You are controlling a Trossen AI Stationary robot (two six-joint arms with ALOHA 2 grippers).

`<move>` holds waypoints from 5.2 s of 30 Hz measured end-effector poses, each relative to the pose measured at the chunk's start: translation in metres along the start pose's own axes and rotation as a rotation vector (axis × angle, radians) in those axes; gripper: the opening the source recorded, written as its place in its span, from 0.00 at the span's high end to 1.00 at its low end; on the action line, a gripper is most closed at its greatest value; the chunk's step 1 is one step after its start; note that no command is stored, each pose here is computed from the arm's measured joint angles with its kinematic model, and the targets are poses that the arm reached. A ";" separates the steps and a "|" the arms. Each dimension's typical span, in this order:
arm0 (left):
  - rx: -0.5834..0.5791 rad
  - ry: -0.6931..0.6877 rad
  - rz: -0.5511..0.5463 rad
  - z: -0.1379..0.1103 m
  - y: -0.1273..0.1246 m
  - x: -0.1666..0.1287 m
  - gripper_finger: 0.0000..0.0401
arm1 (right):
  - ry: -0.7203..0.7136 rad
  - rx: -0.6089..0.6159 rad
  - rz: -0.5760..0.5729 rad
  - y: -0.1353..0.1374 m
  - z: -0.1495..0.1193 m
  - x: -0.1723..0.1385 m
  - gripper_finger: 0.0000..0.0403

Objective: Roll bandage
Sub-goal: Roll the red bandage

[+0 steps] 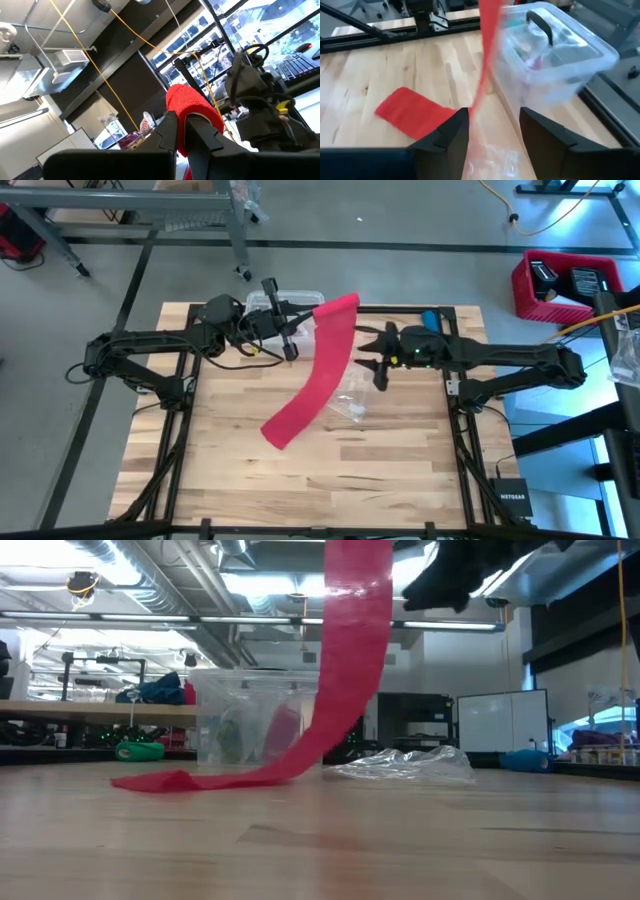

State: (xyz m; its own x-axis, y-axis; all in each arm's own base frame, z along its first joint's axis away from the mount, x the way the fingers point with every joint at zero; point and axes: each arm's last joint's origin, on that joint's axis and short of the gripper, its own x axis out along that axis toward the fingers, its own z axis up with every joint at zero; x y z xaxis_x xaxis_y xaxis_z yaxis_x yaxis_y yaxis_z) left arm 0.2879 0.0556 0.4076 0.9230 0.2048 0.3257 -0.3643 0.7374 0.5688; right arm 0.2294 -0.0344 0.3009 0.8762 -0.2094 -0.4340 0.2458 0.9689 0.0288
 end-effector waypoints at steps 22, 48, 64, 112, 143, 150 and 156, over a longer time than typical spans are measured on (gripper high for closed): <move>-0.084 -0.039 -0.024 0.005 -0.002 -0.001 0.97 | -0.200 -0.129 0.151 0.010 0.009 0.055 0.48; -0.102 -0.040 -0.055 0.022 -0.001 -0.011 0.97 | -0.331 -0.312 0.185 0.012 0.019 0.056 0.70; -0.061 -0.064 0.076 0.028 0.009 -0.012 0.97 | -0.243 -0.353 0.352 0.019 0.008 0.058 0.99; 0.063 0.391 -0.281 -0.060 -0.071 0.010 0.97 | -0.619 -0.355 0.397 0.064 0.154 -0.105 0.99; 0.033 0.348 -0.476 -0.039 -0.112 0.001 0.97 | -0.770 -0.217 -0.089 -0.011 0.204 -0.143 0.99; 0.025 0.367 -0.483 -0.041 -0.114 0.000 0.97 | -0.701 -0.149 0.061 -0.018 0.206 -0.109 0.99; 0.017 0.399 -0.486 -0.045 -0.112 -0.001 0.97 | -0.703 -0.101 0.113 -0.017 0.210 -0.086 0.99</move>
State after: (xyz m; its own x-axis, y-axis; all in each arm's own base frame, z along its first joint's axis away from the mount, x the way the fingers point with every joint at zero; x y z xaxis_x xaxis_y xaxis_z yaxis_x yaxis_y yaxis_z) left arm 0.3335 0.0016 0.3095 0.9575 0.0759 -0.2781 0.1094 0.7970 0.5940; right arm 0.2369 -0.0609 0.5264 0.9619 -0.1094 0.2504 0.1279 0.9900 -0.0588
